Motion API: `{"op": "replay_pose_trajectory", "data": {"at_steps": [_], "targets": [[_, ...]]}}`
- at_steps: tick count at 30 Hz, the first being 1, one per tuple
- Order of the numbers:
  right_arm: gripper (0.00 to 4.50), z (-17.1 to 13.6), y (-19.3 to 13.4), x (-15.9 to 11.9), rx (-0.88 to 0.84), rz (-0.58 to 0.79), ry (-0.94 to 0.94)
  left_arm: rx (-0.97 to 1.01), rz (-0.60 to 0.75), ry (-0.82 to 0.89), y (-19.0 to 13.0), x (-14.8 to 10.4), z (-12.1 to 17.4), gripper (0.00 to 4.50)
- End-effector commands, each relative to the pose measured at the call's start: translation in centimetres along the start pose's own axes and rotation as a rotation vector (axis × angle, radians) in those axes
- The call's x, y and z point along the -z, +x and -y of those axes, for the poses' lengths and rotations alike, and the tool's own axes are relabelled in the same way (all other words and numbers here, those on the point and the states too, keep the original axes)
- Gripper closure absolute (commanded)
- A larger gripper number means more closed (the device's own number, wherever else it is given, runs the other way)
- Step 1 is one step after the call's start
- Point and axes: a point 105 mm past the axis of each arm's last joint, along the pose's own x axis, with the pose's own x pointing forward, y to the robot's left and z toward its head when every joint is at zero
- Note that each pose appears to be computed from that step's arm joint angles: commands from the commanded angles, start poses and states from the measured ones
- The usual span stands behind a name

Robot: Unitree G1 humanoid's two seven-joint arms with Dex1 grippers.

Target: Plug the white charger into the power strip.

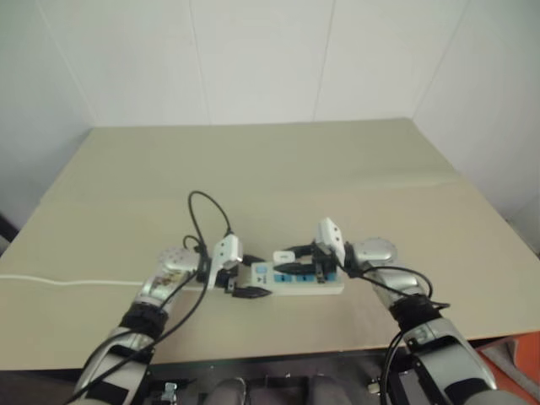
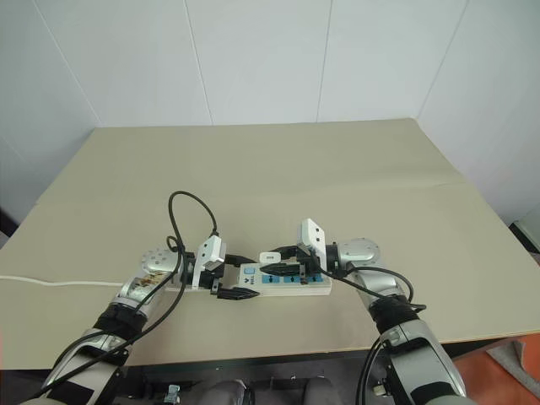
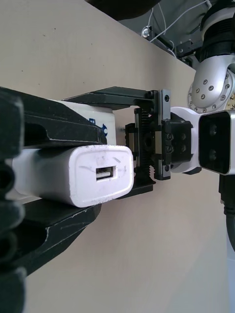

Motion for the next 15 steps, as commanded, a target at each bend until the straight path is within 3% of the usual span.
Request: {"op": "replay_pose_trajectory", "data": {"at_steps": [1,7,13,15], "targets": [[2.39,-0.4,-2.6,5.2,0.075,-0.198,0.163,0.003,-0.070,-0.036,-1.1,1.5,0.3,1.21],[0.19,-0.6,-2.4,4.6,0.059,-0.183,0.151,0.003,-0.068,-0.036,-1.0,1.6,0.3,1.21],[0.04,-0.2,-2.6,3.3,0.067,-0.159,0.116,-0.016,-0.042,-0.032,-1.2,0.9,0.0,1.21],[0.00,0.0,-2.8,2.8,0.073,-0.152,0.097,-0.019,0.002,-0.049,-1.8,-0.1,-0.2,0.49]]}}
